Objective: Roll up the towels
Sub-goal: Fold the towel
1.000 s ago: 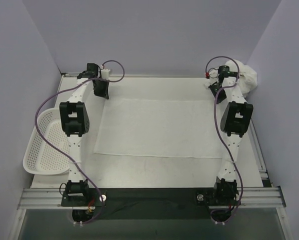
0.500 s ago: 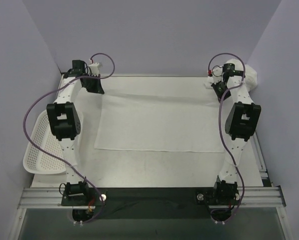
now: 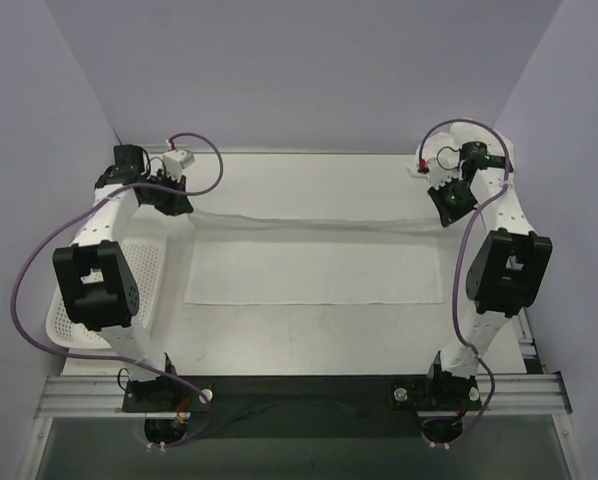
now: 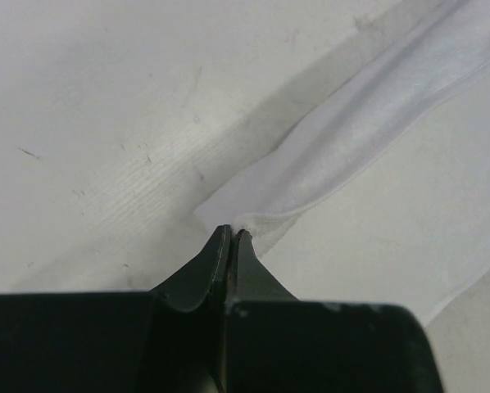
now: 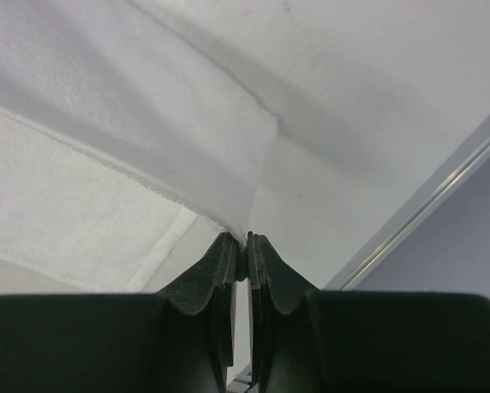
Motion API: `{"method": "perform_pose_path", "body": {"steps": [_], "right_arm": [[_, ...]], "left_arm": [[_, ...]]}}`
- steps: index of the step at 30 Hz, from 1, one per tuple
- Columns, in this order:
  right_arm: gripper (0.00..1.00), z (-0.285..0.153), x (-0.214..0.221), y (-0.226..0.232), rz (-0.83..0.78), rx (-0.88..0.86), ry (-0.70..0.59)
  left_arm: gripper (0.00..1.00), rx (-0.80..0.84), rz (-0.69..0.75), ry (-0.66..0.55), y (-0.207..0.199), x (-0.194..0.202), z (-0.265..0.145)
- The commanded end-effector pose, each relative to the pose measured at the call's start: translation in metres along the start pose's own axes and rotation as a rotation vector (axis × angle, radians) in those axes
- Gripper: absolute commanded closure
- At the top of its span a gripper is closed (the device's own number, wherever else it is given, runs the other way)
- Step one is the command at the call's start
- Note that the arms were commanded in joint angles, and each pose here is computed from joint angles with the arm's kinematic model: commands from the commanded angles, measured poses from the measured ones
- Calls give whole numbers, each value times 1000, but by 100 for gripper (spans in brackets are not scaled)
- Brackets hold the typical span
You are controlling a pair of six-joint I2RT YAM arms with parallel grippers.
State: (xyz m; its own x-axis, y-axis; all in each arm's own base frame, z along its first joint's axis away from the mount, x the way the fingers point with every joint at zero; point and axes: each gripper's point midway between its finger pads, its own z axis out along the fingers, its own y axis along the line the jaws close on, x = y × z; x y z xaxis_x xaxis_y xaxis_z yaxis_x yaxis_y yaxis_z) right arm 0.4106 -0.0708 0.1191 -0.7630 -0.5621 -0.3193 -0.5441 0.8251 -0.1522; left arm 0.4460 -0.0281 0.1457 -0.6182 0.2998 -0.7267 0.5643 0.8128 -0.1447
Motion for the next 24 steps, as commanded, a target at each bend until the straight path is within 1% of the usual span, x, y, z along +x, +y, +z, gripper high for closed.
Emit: {"method": "perform_pose_path", "body": {"steps": [1, 2, 4, 5, 8, 11, 13, 17, 19, 24], "right_arm": [[100, -18, 35, 35, -31, -111, 45], [100, -16, 43, 43, -33, -135, 62], [100, -15, 54, 54, -39, -161, 74], [100, -7, 68, 66, -29, -199, 108], [100, 7, 85, 84, -12, -266, 154], [100, 28, 95, 94, 33, -324, 204], [100, 36, 99, 94, 50, -328, 232], [100, 51, 105, 89, 70, -313, 279], [100, 53, 102, 81, 94, -285, 277], [100, 59, 95, 63, 136, -239, 284]], "left_arm": [[100, 22, 134, 23, -14, 15, -24], [100, 25, 160, 48, -18, 27, -28], [100, 36, 160, 90, -24, 45, -31], [100, 49, 167, 119, -28, 61, -31], [100, 62, 170, 182, -34, 89, -27], [100, 77, 126, 292, -38, 128, -14], [100, 64, 101, 338, -34, 142, -6], [100, 48, 55, 360, -28, 150, 7], [100, 35, 42, 360, -25, 149, 14], [100, 10, 69, 350, -25, 136, 31]]}}
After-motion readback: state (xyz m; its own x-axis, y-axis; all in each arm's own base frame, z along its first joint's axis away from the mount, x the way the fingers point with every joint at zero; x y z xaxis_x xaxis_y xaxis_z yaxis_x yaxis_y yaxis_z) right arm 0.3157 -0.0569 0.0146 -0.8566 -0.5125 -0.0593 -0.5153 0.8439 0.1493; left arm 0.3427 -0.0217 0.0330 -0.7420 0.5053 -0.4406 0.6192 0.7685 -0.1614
